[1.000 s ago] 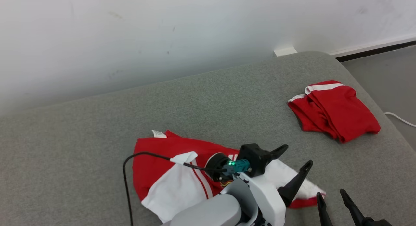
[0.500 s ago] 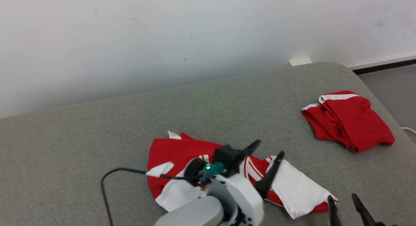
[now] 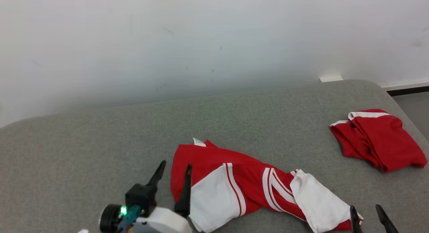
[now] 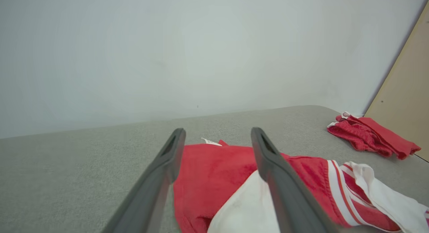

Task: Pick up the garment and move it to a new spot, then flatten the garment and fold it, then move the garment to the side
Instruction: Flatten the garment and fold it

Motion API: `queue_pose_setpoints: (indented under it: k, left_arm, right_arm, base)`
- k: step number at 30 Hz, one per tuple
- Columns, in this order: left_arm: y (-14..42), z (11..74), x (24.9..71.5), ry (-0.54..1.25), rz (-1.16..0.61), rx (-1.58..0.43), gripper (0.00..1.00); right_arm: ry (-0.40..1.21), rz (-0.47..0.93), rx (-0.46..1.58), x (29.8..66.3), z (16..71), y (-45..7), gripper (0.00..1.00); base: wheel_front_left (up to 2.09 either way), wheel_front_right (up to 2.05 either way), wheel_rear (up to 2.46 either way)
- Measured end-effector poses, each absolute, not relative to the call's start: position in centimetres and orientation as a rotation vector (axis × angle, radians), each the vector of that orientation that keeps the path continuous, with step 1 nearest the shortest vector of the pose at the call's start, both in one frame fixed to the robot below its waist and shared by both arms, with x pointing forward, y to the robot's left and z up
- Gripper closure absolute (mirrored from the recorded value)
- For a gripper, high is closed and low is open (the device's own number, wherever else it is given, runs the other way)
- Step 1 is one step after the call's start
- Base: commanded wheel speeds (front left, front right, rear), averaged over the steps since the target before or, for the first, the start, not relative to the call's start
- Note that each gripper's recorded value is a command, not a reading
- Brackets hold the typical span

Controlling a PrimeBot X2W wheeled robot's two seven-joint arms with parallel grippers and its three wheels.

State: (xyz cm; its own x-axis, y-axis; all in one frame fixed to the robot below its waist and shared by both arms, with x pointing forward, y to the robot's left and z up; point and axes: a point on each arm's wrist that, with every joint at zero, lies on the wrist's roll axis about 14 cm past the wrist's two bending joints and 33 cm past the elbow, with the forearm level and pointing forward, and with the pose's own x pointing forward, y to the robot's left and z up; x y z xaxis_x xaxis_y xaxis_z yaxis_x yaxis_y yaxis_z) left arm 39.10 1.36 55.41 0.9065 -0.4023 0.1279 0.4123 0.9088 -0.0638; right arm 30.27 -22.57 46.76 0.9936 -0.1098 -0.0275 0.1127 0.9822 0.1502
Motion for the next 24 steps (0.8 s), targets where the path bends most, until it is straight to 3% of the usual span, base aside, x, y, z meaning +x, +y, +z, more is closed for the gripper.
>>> queue_pose_setpoints:
  k: [13, 24]
  left_arm:
    - [9.3, 50.5, 34.7, -0.044, -0.2, -0.052, 0.0]
    - [9.8, 49.6, 34.3, -0.033, -0.193, -0.075, 0.0]
  right_arm:
    - [0.013, -0.057, 0.139, 31.1, 47.1, -21.4, 0.0]
    - [0.018, -0.021, 0.135, 31.5, 47.0, -20.4, 0.0]
  base:
    - [0.0, 0.0, 0.0]
    - [0.0, 0.0, 0.0]
